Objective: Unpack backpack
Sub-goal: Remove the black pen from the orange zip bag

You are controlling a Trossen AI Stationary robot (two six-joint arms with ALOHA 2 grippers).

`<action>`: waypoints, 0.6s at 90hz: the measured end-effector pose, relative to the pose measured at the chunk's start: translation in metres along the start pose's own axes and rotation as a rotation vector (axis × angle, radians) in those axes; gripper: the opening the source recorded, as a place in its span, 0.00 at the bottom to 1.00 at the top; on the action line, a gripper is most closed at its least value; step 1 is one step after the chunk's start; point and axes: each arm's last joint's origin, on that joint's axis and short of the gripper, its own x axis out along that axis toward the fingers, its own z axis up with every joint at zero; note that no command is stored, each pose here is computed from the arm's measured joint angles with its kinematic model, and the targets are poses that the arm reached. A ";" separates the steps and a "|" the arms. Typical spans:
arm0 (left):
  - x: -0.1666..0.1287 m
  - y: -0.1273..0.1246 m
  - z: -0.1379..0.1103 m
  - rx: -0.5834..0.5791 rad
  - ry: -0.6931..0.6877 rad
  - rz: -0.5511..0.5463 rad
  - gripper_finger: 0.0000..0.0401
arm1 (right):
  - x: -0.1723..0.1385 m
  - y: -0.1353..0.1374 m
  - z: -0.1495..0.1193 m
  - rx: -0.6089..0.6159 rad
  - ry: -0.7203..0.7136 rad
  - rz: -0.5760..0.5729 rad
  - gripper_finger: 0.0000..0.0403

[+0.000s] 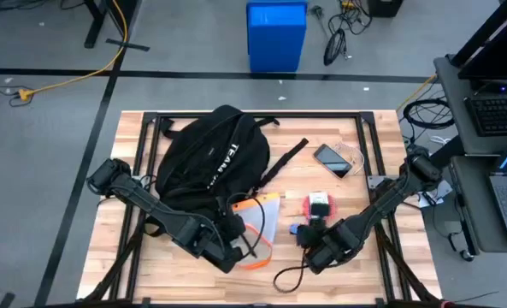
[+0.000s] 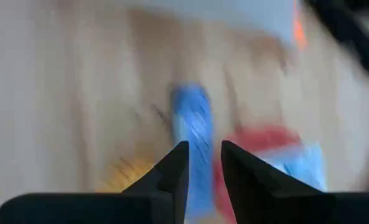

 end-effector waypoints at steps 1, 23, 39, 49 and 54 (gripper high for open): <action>0.000 0.000 0.000 -0.001 -0.001 -0.001 0.00 | 0.000 0.001 0.002 -0.006 -0.019 0.014 0.20; 0.000 0.000 0.002 -0.010 -0.021 0.007 0.00 | -0.013 0.031 0.048 -0.191 -0.514 0.251 0.20; 0.002 0.000 0.005 -0.032 -0.040 0.003 0.00 | 0.015 0.033 0.067 -0.074 -0.555 0.260 0.20; 0.003 0.001 0.006 -0.037 -0.043 0.007 0.00 | 0.048 0.035 0.071 -0.091 -0.486 0.258 0.20; 0.003 0.001 0.006 -0.037 -0.044 0.008 0.00 | 0.060 0.042 0.072 -0.114 -0.470 0.306 0.21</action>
